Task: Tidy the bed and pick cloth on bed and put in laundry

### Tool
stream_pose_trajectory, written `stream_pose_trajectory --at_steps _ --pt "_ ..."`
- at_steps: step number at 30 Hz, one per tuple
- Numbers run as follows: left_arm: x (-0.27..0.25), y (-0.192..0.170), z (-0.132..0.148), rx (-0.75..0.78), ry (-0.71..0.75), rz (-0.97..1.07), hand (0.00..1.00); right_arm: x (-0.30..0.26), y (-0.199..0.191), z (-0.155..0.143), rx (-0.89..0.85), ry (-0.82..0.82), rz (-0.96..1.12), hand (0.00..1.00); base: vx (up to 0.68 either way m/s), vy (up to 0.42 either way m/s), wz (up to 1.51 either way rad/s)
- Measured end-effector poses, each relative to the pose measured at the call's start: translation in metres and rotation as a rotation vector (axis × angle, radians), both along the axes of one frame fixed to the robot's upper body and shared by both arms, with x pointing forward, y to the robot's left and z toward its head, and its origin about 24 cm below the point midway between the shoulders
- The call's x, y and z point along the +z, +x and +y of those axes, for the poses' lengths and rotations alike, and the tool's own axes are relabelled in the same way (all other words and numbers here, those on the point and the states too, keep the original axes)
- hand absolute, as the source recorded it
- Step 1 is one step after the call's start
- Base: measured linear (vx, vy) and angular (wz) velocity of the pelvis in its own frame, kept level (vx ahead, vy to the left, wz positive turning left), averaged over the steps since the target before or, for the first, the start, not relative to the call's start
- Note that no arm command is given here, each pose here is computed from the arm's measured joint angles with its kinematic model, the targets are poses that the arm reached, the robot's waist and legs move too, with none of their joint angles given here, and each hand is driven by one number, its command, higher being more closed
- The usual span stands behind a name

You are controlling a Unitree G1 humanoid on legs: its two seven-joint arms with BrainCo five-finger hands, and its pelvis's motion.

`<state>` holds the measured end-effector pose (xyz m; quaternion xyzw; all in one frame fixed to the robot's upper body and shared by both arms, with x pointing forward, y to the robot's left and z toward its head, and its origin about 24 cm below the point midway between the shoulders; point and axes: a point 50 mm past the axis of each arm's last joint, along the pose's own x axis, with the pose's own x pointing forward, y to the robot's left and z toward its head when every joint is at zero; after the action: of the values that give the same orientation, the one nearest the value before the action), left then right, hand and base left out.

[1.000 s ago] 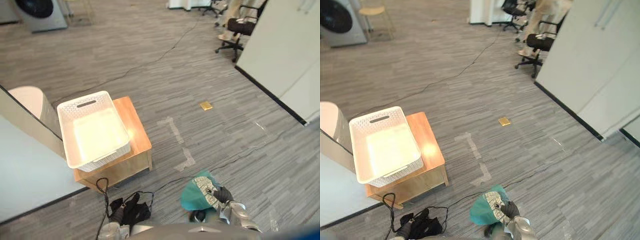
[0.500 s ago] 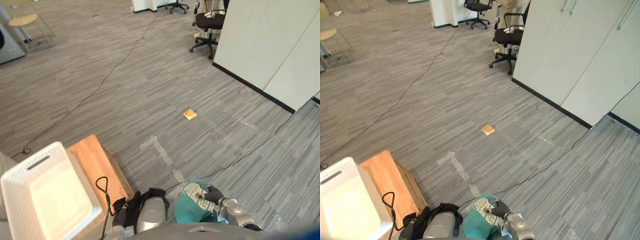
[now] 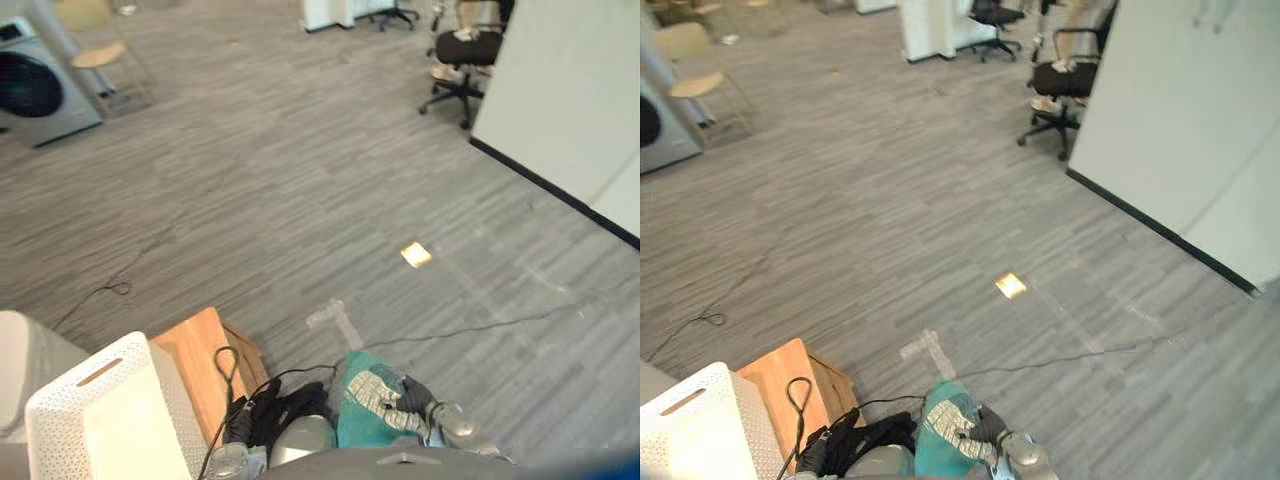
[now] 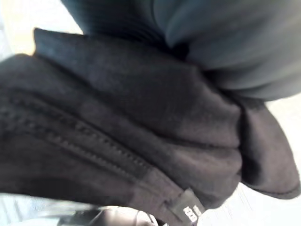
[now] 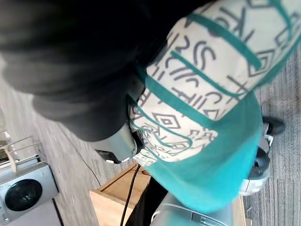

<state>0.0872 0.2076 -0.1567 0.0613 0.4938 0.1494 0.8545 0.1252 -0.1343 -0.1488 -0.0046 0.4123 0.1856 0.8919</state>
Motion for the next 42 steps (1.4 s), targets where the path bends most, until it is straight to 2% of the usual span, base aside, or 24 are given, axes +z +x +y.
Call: stream_pose_trajectory --at_steps 3,10,14,17,19,24,27,33,37,42 --pt "0.001 0.005 0.002 -0.041 0.008 0.012 1.0 0.002 0.007 -0.011 -0.119 0.014 -0.017 1.0 0.24 0.144 1.75" --pt "0.002 0.012 0.002 -0.094 0.004 0.007 1.0 0.005 0.017 -0.018 -0.186 0.011 -0.042 1.0 0.35 -0.055 1.75" --pt "-0.002 -0.002 0.001 -0.044 -0.016 0.021 1.0 0.008 0.022 -0.028 -0.22 0.002 -0.054 1.0 0.33 -0.161 0.94" --pt "-0.002 -0.026 0.016 0.056 0.005 0.038 1.0 0.005 0.018 -0.021 -0.207 0.013 -0.03 1.0 0.43 -0.246 0.61" --pt "-0.006 -0.039 0.011 0.147 -0.026 0.057 1.0 0.006 0.025 -0.027 -0.182 -0.018 -0.026 1.0 0.51 -0.295 0.16" --pt "-0.008 -0.044 0.001 0.236 -0.039 0.047 1.0 0.003 0.02 -0.032 -0.005 -0.125 -0.004 1.0 0.4 -0.261 0.35" --pt "-0.004 -0.038 0.005 0.283 -0.033 0.001 1.0 0.002 0.016 -0.036 0.063 -0.178 0.007 1.0 0.23 -0.197 0.59" --pt "0.001 -0.015 0.005 0.278 -0.045 -0.073 1.0 0.001 0.011 -0.043 0.087 -0.238 0.007 1.0 0.28 -0.091 1.55" --pt "-0.004 -0.031 0.004 0.288 -0.047 -0.013 1.0 0.001 0.013 -0.047 0.112 -0.283 0.018 1.0 0.32 0.081 1.01" --pt "0.0 -0.006 0.008 0.122 -0.021 -0.023 1.0 0.001 0.011 -0.039 0.048 -0.248 0.012 1.0 0.23 -0.061 1.96"
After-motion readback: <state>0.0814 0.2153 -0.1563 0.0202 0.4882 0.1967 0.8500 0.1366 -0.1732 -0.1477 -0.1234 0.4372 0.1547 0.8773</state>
